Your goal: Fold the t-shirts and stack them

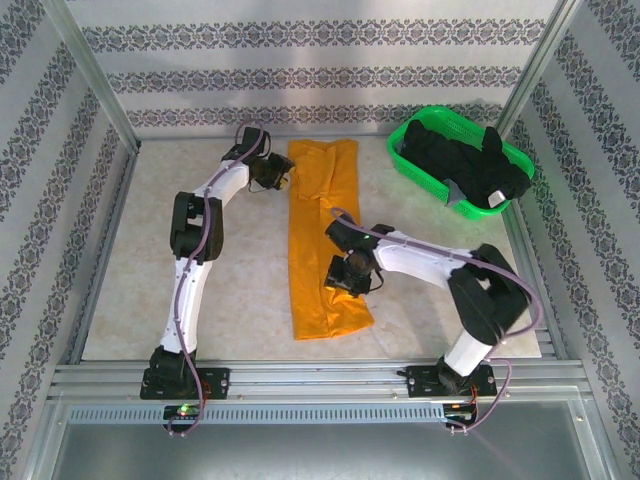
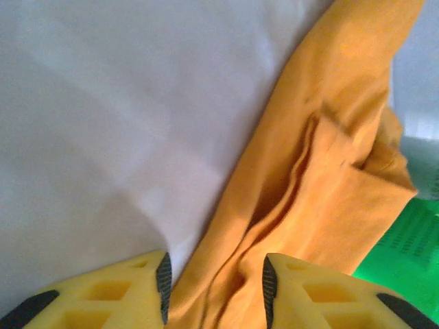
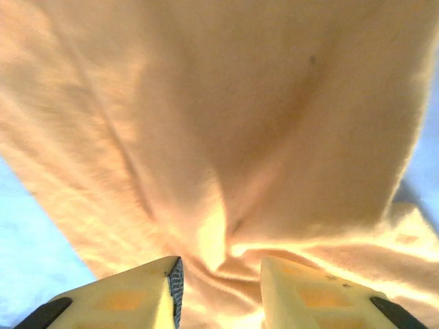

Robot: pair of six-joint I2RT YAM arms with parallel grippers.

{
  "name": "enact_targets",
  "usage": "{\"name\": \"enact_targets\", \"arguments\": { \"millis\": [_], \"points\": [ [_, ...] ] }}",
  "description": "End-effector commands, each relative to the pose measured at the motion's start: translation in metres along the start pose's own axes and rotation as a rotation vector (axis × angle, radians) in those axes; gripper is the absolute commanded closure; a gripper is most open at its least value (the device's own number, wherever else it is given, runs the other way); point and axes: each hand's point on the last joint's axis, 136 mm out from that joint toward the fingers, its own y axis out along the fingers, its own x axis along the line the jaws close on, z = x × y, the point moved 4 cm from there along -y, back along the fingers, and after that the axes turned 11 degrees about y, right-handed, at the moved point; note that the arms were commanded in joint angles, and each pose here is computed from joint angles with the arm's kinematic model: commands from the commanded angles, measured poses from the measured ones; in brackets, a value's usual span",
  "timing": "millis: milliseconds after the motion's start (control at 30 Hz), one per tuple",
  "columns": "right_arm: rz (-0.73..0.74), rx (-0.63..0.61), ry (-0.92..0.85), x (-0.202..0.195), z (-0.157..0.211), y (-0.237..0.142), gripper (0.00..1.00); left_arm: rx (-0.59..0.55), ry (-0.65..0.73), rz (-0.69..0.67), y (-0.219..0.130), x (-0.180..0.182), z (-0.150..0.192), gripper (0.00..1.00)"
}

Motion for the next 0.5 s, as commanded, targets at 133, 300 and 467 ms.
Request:
{"name": "enact_targets", "arguments": {
  "millis": [133,300,467],
  "points": [
    [-0.013,-0.089,0.004,-0.066,0.000,-0.048,0.57,0.049,0.118,-0.048,-0.104,0.002,0.077,0.55],
    [0.032,-0.027,-0.169,-0.085,0.016,-0.044,0.50,0.351,0.202,-0.177,-0.154,0.056,0.192,0.52],
    [0.098,0.076,-0.236,-0.092,0.034,-0.017,0.49,0.623,0.224,-0.216,-0.188,0.098,0.303,0.46]
  ]
}}
